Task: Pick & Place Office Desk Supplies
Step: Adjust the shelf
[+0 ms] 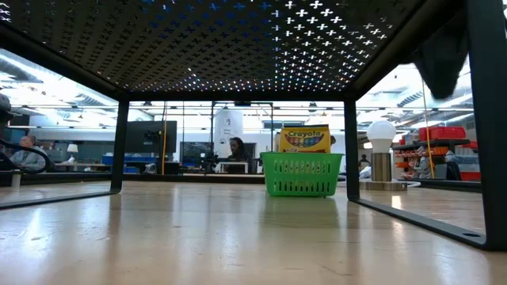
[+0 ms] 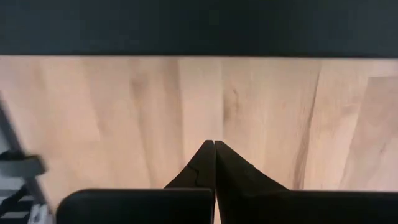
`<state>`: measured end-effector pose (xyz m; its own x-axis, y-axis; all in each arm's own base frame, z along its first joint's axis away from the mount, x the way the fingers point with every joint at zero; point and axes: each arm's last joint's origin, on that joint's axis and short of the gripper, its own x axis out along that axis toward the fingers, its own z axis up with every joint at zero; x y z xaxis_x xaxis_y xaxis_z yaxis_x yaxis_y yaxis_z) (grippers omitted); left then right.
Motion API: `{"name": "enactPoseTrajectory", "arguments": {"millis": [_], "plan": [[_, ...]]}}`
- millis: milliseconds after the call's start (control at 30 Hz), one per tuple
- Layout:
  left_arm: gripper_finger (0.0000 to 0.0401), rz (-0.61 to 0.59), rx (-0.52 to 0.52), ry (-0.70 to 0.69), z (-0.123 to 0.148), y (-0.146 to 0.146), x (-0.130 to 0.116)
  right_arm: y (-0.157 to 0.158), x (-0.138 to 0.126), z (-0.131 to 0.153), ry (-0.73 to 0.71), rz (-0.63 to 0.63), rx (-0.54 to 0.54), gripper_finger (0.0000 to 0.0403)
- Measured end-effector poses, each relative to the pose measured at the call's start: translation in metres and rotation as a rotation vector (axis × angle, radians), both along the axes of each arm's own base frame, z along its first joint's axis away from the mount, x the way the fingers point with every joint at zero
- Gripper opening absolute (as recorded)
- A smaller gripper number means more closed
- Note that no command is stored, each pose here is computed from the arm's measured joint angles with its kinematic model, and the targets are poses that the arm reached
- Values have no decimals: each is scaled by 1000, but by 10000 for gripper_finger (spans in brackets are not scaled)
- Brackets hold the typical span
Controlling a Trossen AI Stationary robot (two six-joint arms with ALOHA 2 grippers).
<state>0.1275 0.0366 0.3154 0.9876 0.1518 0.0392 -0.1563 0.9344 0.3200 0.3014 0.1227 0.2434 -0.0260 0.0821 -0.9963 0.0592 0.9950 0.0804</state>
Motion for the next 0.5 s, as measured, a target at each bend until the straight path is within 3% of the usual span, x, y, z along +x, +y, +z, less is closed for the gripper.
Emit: {"name": "enactPoseTrajectory", "arguments": {"millis": [500], "plan": [[188, 59, 12, -13, 2, -2, -13, -25, 17, -1, -108, 40, -30, 0]]}}
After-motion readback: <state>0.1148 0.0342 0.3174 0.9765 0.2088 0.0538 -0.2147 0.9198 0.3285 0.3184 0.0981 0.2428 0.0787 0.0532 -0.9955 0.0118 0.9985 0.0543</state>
